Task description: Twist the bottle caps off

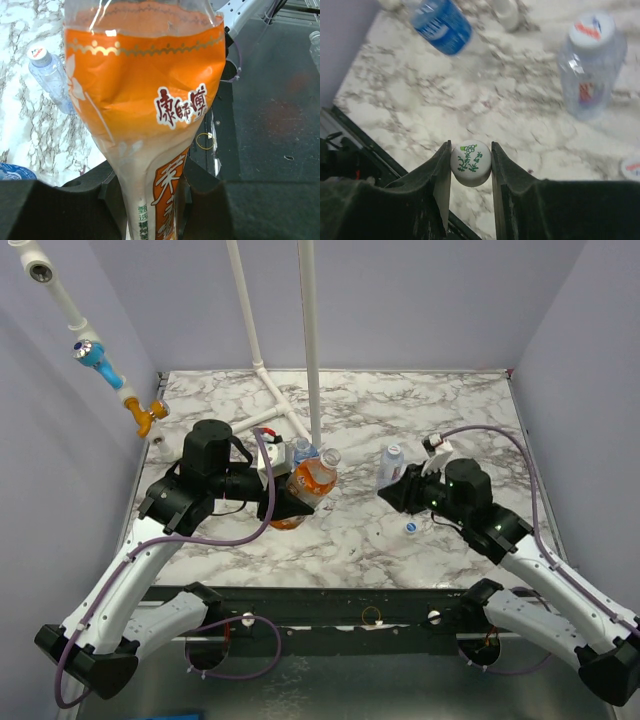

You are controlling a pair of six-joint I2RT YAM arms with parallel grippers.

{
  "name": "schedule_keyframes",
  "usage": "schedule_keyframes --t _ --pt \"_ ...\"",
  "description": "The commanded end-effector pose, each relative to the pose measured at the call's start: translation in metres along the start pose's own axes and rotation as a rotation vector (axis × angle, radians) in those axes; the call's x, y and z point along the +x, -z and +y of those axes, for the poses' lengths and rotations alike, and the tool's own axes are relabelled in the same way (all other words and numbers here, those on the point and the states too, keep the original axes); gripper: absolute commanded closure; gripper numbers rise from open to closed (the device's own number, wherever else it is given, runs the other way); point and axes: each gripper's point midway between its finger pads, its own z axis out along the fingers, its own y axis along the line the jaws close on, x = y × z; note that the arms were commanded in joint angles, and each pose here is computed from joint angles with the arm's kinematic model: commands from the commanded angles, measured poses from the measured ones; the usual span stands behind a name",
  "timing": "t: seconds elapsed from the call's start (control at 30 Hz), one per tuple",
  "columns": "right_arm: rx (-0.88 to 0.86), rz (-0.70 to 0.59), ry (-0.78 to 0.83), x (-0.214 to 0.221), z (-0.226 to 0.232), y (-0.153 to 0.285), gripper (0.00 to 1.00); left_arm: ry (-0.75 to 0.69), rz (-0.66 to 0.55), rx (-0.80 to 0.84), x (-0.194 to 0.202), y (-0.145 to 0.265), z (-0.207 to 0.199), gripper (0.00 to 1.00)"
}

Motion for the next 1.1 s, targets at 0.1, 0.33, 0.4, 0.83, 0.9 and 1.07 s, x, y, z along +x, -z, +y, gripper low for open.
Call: schedule_keyframes --t 0.1,0.33,0.4,0.83,0.9,1.07 --pt "0.405 0.122 -0.243 0.102 -0.090 -0.001 0.99 -0.042 -0.029 -0.026 -0.012 0.002 0.001 1.00" --pt "0.552 0.200 -0.349 0.132 -0.112 -0.015 1.00 -0.046 -0.036 -0.031 -0.014 0.003 0.001 1.00" --pt "0.619 0.211 -0.389 0.147 -0.124 -0.015 1.00 -0.046 -0.038 -0.036 -0.014 0.003 0.002 1.00" --pt "0.649 0.194 -0.469 0.186 -0.141 -0.025 0.88 -0.041 -0.045 -0.033 -0.018 0.001 0.005 1.00" --pt "0.649 0.210 -0.478 0.191 -0.141 -0.025 0.82 -0.039 -0.046 -0.034 -0.018 0.001 0.005 1.00" --pt "0.624 0.196 -0.470 0.188 -0.137 -0.020 0.41 -0.032 -0.048 -0.034 -0.019 0.000 0.006 1.00"
